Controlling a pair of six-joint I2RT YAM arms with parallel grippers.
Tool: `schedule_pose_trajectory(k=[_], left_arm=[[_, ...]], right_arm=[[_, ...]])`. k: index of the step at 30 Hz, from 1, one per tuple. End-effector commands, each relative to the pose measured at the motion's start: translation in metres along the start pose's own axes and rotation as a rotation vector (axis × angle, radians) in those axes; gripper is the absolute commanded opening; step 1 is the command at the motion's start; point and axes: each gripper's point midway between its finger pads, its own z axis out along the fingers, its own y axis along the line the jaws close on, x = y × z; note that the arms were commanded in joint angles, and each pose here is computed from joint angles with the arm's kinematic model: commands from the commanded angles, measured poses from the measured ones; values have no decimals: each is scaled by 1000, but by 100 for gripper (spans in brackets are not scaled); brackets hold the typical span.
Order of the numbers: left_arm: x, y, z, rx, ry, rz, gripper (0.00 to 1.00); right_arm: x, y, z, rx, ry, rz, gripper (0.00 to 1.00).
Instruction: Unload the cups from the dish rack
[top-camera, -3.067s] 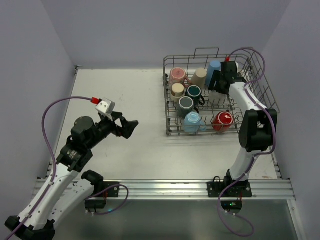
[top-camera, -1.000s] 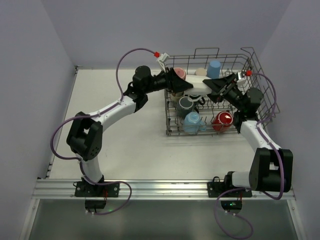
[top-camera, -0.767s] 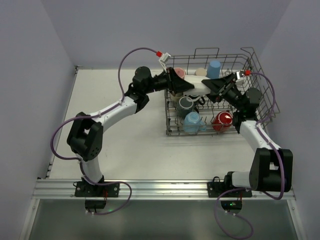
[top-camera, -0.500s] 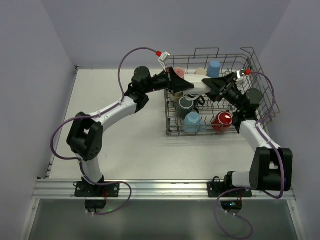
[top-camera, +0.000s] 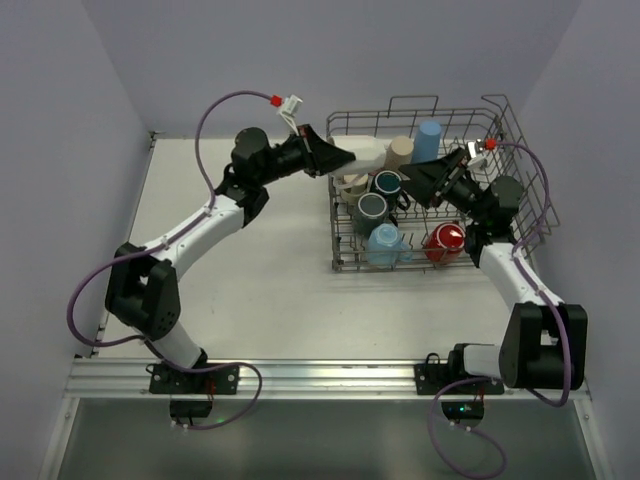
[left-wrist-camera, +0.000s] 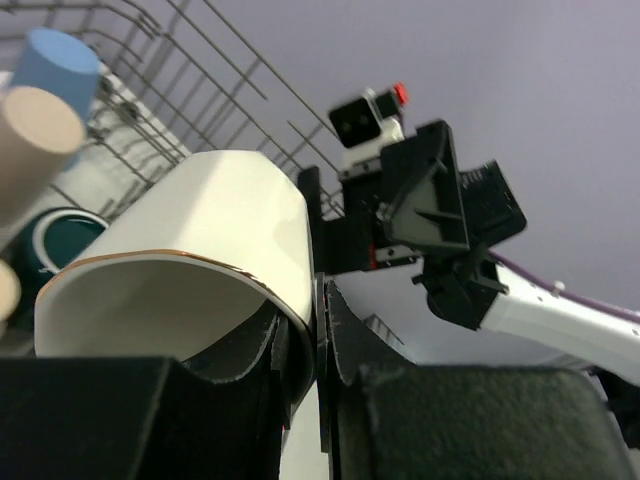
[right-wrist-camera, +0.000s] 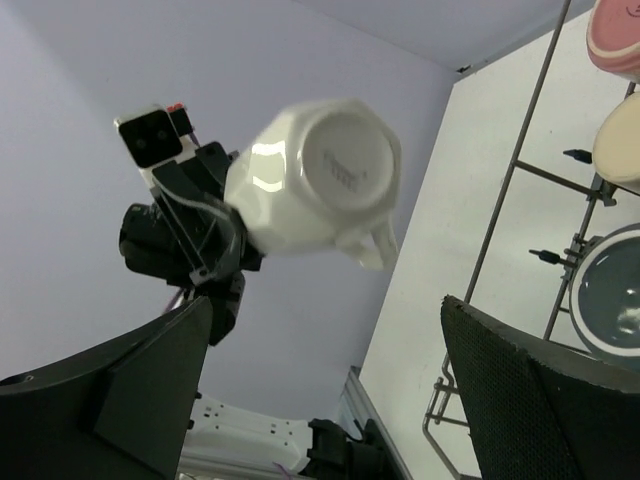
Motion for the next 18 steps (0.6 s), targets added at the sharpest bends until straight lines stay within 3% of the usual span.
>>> schedule_pose_trajectory(k=[1,4,5,10,14,18], left_arm=[[-76,-43,-29,30,-204,166,0],[-109,-8,-55,-187,-250,208,0],[-120,23,-76,-354,-275,183,0],[-163,97,-156,-822,-305,242,0],[-159,168,-221,-1198,-230,239,0],[-149,214,-259,-1351,-140,194,0]], right_arm=[[1,15,-5,9,-5,-122,99],[3,11,-10,52,-18,-159,99],[1,8,-11,74,-37,-174,99],[8,1,-23,190,-70,-298,99],[17,2,-29,281,-81,-456,99],[29,6,-31,326,-90,-536,99]])
